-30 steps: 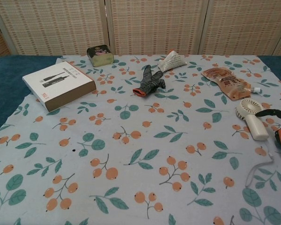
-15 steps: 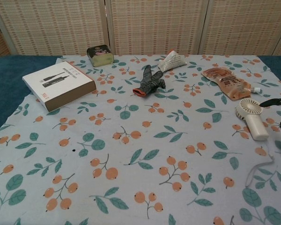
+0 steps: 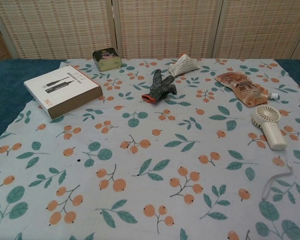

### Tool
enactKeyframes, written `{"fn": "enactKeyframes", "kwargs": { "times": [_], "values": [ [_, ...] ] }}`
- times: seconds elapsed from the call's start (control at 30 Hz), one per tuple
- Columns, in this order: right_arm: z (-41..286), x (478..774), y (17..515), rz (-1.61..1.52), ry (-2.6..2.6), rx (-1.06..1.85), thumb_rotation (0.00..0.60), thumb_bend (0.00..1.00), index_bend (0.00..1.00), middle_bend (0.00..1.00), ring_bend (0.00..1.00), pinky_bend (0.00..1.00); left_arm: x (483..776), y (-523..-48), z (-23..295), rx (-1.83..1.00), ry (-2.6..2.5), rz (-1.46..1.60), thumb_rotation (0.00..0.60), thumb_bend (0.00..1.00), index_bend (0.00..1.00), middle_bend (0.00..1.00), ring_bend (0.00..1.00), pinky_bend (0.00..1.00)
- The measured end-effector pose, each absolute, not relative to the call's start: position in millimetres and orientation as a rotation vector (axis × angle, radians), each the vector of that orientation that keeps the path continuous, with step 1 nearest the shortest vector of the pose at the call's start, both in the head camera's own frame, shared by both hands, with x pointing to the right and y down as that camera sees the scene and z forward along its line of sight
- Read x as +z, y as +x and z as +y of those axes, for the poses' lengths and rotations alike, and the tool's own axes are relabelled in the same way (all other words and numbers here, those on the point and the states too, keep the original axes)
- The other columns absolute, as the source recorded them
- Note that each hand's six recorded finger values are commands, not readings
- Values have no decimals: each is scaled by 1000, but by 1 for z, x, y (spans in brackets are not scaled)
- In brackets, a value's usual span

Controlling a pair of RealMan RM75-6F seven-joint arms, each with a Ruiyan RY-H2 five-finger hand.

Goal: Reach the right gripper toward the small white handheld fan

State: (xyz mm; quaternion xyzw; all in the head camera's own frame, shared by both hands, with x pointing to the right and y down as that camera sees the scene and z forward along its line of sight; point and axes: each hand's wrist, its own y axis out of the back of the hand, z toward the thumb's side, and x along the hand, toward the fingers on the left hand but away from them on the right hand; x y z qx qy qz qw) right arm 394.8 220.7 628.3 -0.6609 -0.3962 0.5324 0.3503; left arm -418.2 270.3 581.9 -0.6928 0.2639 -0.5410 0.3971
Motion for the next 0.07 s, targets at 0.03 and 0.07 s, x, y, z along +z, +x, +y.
{"fn": "enactKeyframes", "kwargs": {
  "times": [0.03, 0.07],
  "values": [
    [222, 624, 395, -1026, -1701, 1378, 600, 414, 165, 468, 322, 667, 582, -417, 270, -1367, -1756, 666, 600, 682, 281, 333, 422, 580],
    [222, 621, 395, -1025, -1698, 1378, 600, 397, 165, 459, 309, 663, 582, -416, 271, -1364, -1757, 662, 600, 683, 281, 333, 422, 579]
  ]
}}
